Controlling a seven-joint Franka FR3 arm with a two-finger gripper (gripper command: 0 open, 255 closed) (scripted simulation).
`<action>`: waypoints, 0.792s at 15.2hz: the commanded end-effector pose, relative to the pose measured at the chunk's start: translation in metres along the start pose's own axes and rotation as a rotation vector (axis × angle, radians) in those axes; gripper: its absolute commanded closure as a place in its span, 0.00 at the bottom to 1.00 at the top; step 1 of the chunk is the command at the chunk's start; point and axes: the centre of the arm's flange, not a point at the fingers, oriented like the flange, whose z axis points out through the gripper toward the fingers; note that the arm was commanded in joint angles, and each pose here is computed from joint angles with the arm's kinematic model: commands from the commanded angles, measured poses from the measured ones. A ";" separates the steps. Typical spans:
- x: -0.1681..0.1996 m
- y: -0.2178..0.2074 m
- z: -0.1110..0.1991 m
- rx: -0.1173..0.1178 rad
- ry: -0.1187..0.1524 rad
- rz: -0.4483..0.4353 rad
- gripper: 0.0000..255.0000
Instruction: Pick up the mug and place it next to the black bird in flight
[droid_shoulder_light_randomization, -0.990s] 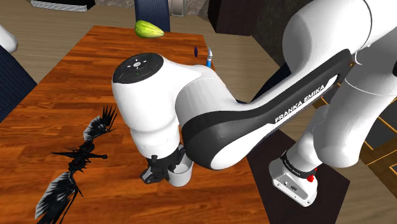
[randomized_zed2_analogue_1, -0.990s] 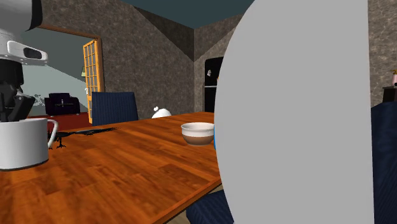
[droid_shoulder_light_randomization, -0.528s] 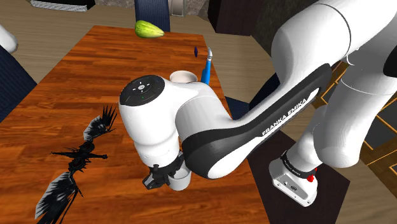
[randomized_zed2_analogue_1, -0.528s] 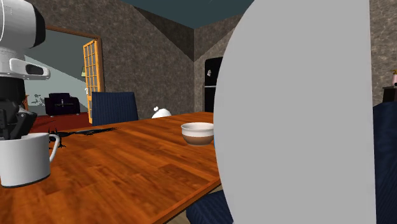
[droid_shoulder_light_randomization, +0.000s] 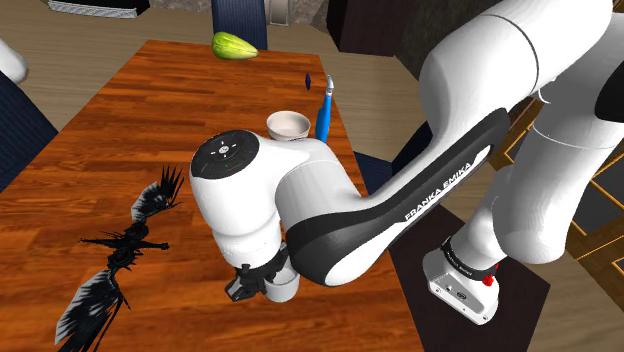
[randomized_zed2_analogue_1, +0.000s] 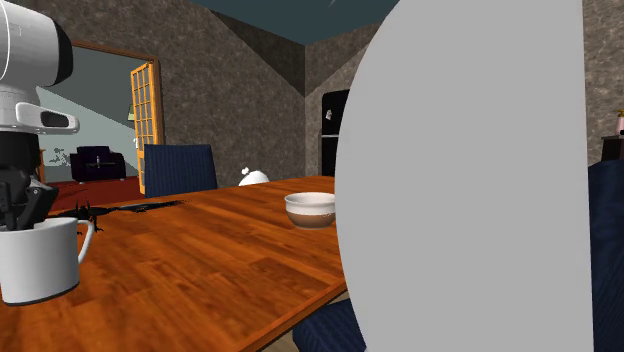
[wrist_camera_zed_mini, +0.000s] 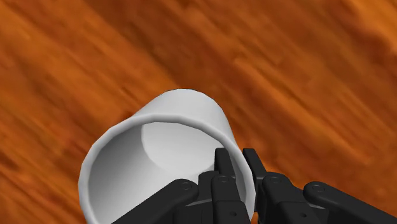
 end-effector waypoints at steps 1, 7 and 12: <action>0.000 0.000 0.000 0.000 0.000 0.000 1.00; 0.000 0.000 0.000 0.000 0.000 0.000 0.00; 0.000 0.000 -0.050 0.000 0.000 0.000 0.00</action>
